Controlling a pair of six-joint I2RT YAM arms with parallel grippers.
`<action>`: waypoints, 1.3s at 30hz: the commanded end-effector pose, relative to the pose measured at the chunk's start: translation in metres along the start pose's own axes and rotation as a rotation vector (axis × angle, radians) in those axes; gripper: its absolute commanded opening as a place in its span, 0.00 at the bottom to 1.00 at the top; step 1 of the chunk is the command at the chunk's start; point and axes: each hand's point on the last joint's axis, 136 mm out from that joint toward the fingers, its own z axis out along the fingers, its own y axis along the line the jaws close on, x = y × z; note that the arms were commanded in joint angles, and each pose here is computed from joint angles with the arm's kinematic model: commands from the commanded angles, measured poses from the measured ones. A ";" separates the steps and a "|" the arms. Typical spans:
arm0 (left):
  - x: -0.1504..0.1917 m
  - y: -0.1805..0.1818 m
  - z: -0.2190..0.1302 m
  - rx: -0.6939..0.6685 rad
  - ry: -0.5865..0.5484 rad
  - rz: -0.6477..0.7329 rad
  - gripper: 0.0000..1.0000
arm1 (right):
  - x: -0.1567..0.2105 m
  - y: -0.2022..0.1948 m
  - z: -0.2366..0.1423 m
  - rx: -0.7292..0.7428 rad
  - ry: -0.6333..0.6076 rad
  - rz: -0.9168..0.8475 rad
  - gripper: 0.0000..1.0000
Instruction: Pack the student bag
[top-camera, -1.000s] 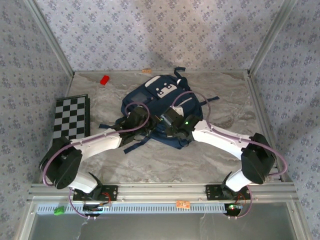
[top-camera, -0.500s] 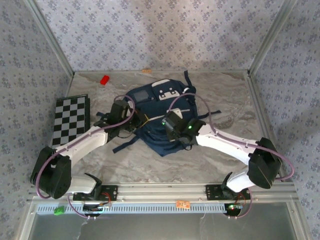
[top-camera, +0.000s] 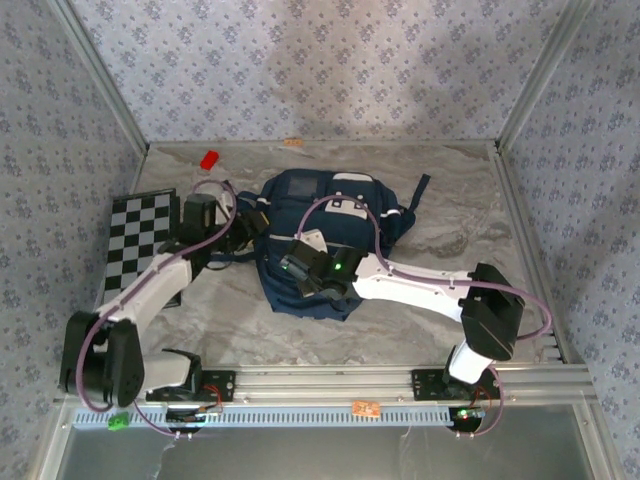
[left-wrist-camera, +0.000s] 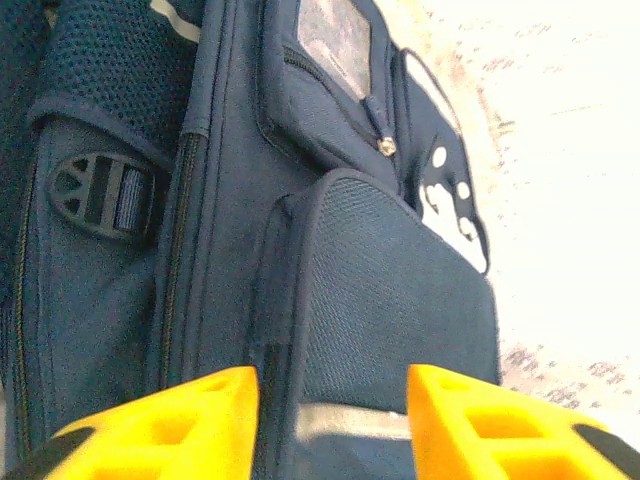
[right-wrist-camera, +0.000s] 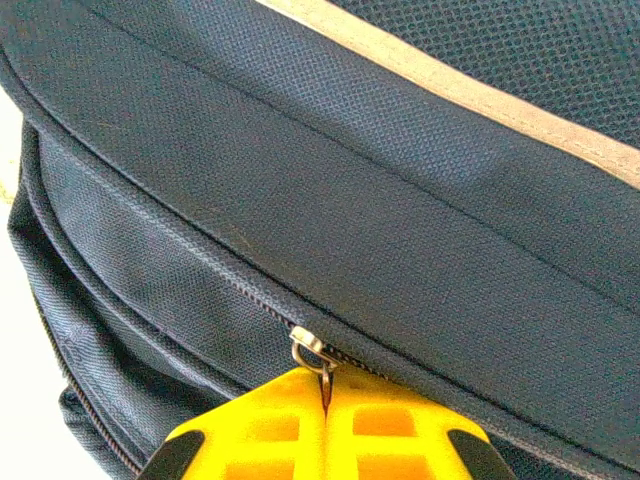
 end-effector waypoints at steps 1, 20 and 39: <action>0.008 -0.001 -0.018 0.013 -0.048 -0.099 0.47 | 0.007 -0.009 0.006 0.030 0.026 0.035 0.00; 0.055 -0.007 0.007 -0.031 -0.122 -0.315 0.49 | 0.004 -0.010 0.007 0.042 0.010 0.051 0.00; 0.000 0.010 0.008 -0.156 -0.126 -0.158 0.00 | 0.022 -0.063 -0.010 0.173 0.048 0.044 0.00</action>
